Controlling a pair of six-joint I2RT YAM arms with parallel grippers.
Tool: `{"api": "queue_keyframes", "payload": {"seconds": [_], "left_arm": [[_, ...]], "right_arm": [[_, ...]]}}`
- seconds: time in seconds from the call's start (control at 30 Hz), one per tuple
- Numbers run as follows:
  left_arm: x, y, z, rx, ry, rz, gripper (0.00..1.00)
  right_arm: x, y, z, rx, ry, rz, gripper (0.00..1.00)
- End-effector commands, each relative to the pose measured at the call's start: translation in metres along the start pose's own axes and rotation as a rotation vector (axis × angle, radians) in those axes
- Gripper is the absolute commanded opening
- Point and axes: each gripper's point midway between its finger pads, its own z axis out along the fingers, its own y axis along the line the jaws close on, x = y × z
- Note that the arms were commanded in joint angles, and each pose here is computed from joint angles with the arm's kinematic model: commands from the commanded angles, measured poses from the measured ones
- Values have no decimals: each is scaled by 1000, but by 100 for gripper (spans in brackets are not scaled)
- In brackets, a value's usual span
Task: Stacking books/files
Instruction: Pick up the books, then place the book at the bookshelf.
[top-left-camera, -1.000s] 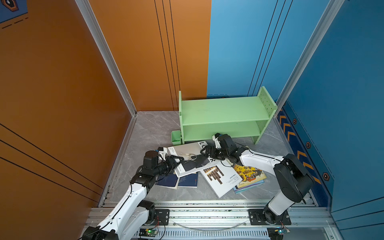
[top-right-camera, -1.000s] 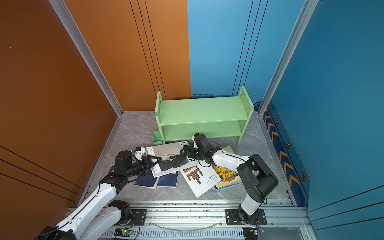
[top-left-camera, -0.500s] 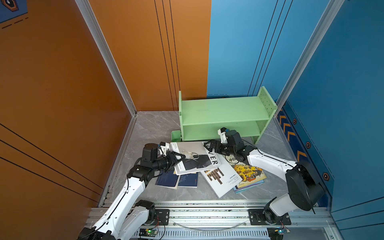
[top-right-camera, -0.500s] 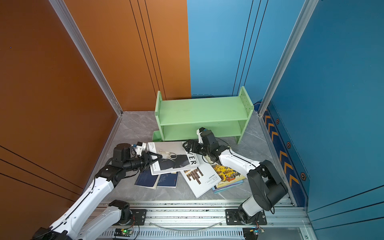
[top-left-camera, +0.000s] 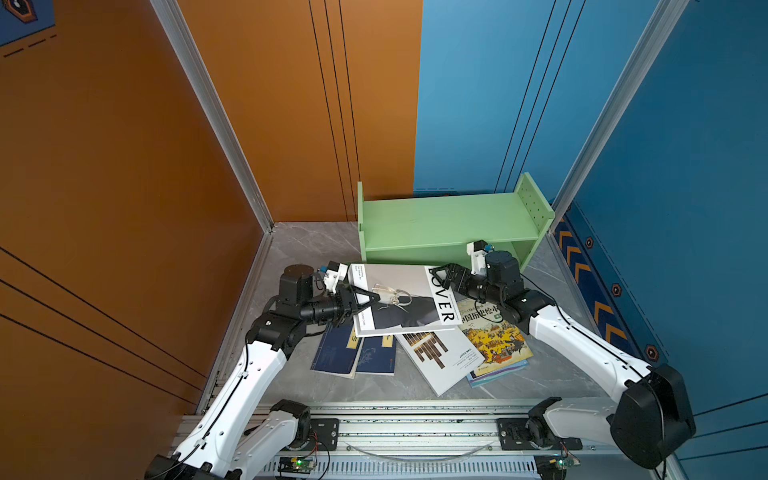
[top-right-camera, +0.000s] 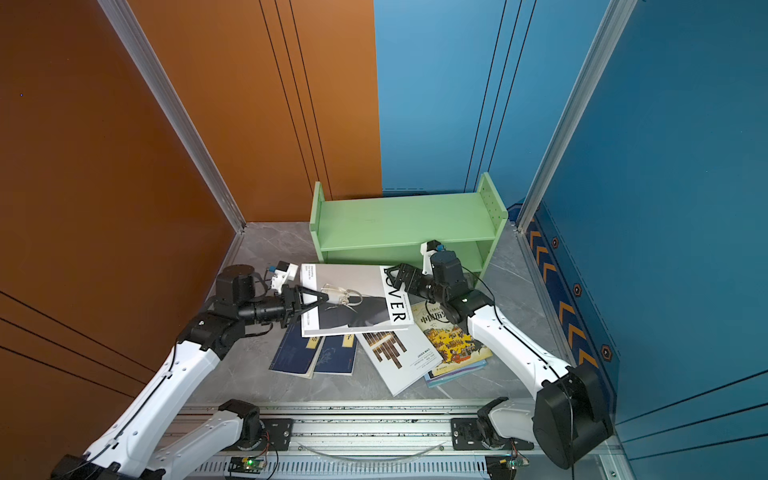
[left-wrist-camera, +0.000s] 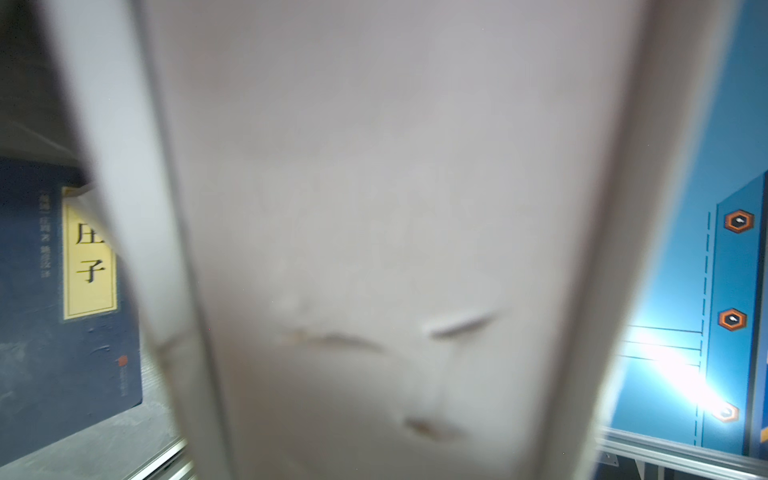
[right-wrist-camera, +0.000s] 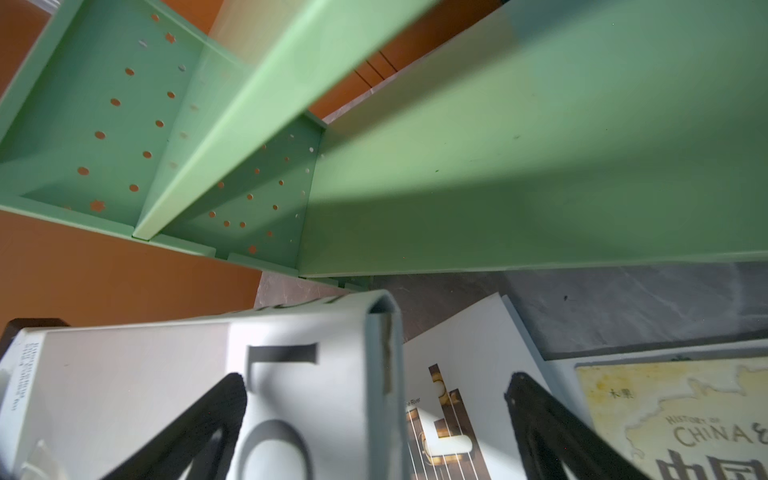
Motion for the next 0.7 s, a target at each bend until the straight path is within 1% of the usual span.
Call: {"api": "queue_keyframes", "payload": {"seconds": [0.0,0.17,0.23,0.27,0.67], "left_arm": [[2,-35,-6,80,35,84,19],[0,-54,-9,108,39,116,18],[1,-54,-8,111,47,114,18],[-1,-66,-12,128,38,139,17],[-2,-67,-10,132,53,145,16]], "right_arm": [[-7,-10,-11,45,-21,4,100],[-17,-11,-22,49,-53,8,100],[-21,-12,-27,50,-66,10,100],[-24,-12,-29,50,-74,9,100],[-32,-9,-35,42,-98,18,100]]}}
